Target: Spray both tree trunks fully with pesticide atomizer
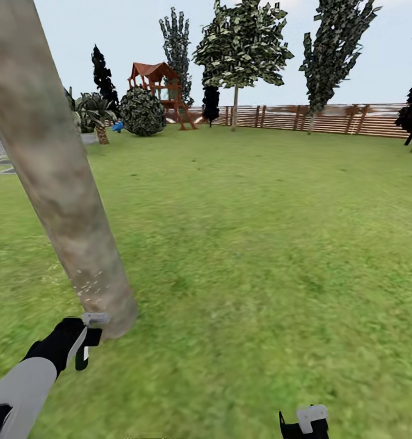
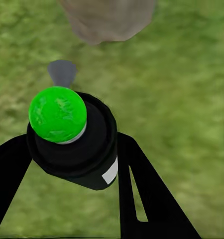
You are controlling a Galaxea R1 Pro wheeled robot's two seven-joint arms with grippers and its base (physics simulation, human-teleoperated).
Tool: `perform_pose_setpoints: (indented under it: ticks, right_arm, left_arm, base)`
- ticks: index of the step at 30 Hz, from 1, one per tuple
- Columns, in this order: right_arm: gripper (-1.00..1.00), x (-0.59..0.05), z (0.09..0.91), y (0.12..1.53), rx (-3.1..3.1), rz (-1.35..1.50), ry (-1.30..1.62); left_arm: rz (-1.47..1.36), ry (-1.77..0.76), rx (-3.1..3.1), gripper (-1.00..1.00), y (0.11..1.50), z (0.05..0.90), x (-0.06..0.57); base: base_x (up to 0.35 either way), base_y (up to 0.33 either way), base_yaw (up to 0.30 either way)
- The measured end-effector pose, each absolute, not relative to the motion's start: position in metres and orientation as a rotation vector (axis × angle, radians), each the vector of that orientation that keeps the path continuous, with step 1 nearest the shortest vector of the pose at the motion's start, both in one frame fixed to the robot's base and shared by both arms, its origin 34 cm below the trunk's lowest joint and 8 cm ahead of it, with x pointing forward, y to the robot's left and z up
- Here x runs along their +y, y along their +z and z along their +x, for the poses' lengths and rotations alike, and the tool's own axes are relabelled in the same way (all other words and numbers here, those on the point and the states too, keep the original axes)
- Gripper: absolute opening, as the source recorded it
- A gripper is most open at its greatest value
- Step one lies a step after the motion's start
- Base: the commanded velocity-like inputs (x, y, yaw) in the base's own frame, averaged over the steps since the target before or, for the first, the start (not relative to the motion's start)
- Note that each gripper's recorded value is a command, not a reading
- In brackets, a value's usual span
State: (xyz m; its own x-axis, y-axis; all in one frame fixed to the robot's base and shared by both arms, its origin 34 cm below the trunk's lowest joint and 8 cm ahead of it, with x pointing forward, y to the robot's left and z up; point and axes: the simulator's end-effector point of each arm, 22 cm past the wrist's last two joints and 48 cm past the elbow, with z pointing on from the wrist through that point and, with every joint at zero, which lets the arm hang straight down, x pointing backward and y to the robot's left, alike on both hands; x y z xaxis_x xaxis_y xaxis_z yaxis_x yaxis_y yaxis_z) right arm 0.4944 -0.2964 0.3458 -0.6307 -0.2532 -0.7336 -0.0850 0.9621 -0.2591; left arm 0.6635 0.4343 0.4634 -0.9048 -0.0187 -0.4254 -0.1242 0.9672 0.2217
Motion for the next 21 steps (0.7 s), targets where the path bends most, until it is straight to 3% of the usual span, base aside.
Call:
perform_pose_setpoints:
  ticks: [4,13,21]
  right_arm:
    - [1.00,-0.2971,0.4946,0.3459,2.250,-0.236,-0.253]
    - [1.00,-0.2975,0.4950,0.3464,2.247,-0.233,-0.254]
    - [1.00,-0.2971,0.4945,0.3462,2.248,-0.237,-0.253]
  left_arm:
    - [-0.108,0.346,2.682,-1.00,0.4639,0.6637,0.4358]
    - [-0.131,0.323,2.677,-1.00,0.4642,0.6649,0.4331]
    - [-0.130,0.328,2.654,-1.00,0.4710,0.6723,0.4319]
  base:
    - [-0.019,-0.244,0.277]
    - [0.010,-0.048,0.266]
    - [0.157,-0.232,0.022]
